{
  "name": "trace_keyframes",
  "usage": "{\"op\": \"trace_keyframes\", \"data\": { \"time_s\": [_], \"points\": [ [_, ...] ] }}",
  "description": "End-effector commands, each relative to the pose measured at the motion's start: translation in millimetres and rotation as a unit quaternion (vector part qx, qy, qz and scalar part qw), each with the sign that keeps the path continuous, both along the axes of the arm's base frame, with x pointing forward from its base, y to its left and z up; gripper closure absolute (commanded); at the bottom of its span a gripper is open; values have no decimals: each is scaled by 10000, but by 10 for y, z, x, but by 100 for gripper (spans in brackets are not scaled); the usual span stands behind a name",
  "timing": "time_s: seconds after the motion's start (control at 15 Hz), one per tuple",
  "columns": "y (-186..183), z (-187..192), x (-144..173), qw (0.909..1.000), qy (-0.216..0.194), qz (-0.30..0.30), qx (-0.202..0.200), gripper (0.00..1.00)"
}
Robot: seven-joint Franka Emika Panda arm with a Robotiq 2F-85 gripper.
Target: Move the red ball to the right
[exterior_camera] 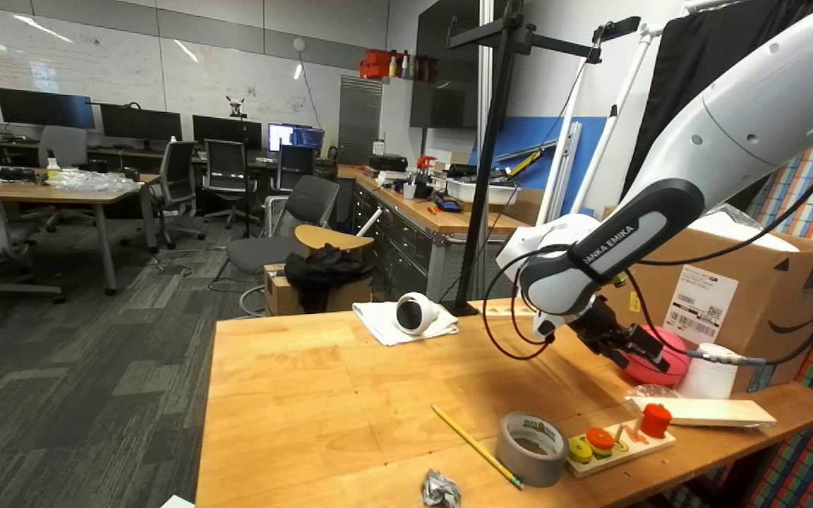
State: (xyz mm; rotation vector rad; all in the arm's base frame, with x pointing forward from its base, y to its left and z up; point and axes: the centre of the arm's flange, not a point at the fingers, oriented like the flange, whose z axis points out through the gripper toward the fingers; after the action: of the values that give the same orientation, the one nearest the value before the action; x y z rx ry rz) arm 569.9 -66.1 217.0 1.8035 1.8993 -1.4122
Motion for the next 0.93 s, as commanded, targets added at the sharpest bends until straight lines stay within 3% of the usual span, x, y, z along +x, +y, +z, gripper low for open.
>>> {"op": "trace_keyframes", "data": {
  "time_s": [0.0,0.47,0.67,0.87],
  "points": [
    [-428,-69,124,9997,-44,-6,-252,0],
    [-1164,-13,154,9967,-359,-422,-598,0],
    [-1191,47,140,9947,-569,-638,-566,0],
    [-1013,222,98,9860,-1039,-1273,-300,0]
  ]
}}
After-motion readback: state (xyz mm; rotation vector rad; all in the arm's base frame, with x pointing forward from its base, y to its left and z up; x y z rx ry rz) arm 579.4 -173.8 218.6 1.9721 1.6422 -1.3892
